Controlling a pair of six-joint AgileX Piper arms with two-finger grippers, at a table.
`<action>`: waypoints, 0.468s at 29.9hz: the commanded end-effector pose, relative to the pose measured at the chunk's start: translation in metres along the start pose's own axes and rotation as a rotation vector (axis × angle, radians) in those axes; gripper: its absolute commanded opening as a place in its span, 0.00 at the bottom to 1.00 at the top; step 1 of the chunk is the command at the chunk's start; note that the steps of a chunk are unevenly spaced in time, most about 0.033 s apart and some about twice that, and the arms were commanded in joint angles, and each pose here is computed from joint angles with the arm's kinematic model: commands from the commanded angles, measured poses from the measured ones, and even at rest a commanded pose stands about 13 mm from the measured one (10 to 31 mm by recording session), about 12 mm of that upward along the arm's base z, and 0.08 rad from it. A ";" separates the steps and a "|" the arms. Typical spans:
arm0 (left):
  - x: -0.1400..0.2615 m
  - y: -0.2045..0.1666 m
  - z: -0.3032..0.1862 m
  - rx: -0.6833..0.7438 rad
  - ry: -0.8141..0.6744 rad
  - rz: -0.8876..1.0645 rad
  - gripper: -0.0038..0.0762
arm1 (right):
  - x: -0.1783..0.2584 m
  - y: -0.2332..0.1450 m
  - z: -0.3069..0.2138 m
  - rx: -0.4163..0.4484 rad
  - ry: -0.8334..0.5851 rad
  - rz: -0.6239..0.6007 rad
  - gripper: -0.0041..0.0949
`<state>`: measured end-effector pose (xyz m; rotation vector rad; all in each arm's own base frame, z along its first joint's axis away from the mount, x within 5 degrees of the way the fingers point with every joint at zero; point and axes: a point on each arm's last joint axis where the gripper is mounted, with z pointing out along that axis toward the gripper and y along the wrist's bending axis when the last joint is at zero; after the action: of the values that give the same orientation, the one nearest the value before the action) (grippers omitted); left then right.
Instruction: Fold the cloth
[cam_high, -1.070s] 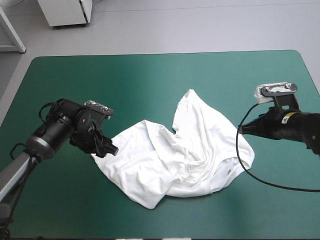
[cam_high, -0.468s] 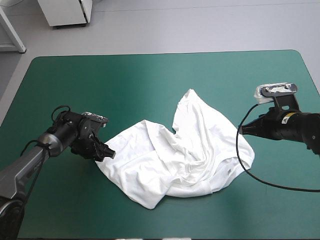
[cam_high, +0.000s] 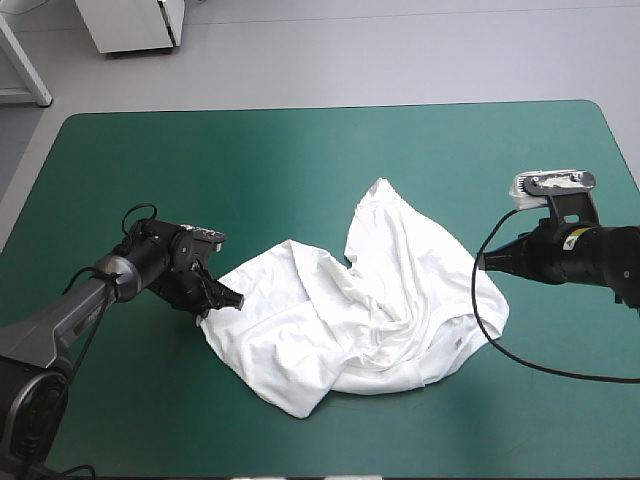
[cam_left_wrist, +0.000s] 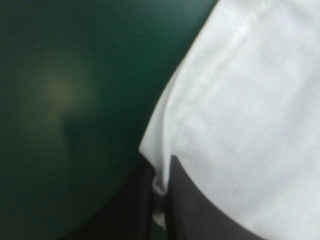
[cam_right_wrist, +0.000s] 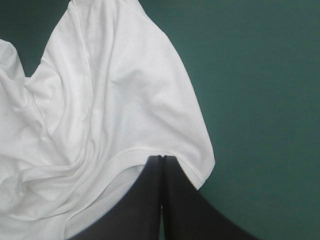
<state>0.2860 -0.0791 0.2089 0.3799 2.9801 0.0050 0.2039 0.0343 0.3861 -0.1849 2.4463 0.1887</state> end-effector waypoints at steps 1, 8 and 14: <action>-0.005 0.003 -0.001 -0.028 -0.057 0.011 0.04 | -0.011 -0.001 -0.001 0.023 -0.056 0.018 0.05; -0.005 0.003 -0.001 -0.028 -0.059 0.014 0.04 | -0.018 -0.009 0.070 0.026 0.164 0.042 0.48; -0.006 0.003 -0.001 -0.025 -0.061 0.011 0.04 | -0.019 -0.017 0.120 0.051 0.250 0.066 0.58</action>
<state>0.2863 -0.0793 0.2089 0.3767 2.9799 0.0020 0.2854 0.0407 0.2980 -0.1227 2.7782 0.1408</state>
